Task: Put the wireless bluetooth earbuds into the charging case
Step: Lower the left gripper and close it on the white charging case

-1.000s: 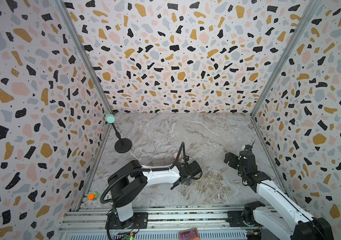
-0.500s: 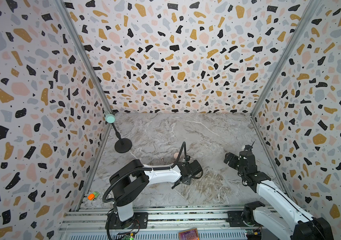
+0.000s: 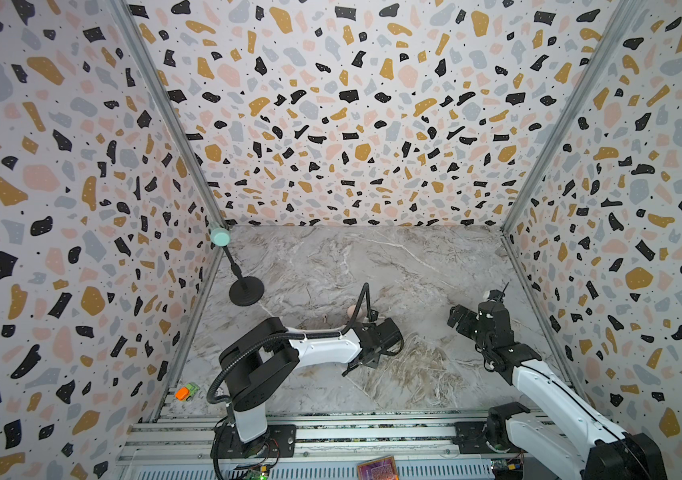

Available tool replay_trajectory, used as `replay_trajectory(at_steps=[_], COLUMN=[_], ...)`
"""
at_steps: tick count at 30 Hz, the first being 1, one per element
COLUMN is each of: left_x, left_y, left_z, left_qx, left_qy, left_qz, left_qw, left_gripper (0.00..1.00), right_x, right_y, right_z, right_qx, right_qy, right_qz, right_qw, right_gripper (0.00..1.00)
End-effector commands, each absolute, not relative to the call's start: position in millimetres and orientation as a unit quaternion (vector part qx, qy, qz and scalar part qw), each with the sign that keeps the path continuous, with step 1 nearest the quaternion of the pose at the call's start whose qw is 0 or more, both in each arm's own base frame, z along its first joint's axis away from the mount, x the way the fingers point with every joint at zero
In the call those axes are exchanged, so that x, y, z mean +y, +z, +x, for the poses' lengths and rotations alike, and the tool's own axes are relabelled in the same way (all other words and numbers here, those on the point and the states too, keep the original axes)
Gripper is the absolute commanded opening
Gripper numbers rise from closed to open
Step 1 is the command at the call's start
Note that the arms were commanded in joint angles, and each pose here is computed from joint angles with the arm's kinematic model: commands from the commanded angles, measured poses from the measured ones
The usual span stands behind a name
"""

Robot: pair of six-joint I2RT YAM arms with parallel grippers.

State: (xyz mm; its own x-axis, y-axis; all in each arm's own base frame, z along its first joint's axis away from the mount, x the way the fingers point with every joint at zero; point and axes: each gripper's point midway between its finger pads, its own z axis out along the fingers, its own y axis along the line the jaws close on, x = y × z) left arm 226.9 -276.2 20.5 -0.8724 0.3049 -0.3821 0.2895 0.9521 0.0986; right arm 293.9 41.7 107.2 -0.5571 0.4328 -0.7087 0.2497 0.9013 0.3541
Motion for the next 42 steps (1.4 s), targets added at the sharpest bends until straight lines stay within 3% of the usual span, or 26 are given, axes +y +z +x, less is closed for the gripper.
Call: replay_trajectory(at_steps=[1, 10, 18, 24, 29, 42], left_x=[-267, -264, -262, -262, -265, -286], left_y=[8, 1, -1, 5, 16, 71], left_z=[222, 221, 221, 223, 226, 223], left_qx=[0.97, 0.97, 0.971, 0.969, 0.964, 0.932], left_qy=[0.031, 0.035, 0.036, 0.036, 0.023, -0.085], left_qz=[0.159, 0.16, 0.16, 0.16, 0.173, 0.216], left_qw=[0.183, 0.177, 0.175, 0.183, 0.2, 0.28], left_gripper=[0.63, 0.59, 0.49, 0.27, 0.0, 0.0], right_x=[45, 45, 47, 50, 75, 158], right_y=[107, 106, 106, 105, 110, 142], right_z=[294, 294, 294, 295, 299, 281], right_qx=[0.875, 0.877, 0.877, 0.879, 0.879, 0.86], right_qy=[0.113, 0.114, 0.117, 0.123, 0.178, 0.368], right_qz=[0.194, 0.193, 0.19, 0.184, 0.137, -0.015], right_qw=[0.428, 0.426, 0.425, 0.422, 0.421, 0.352], right_gripper=[0.99, 0.99, 0.99, 0.99, 0.99, 0.99])
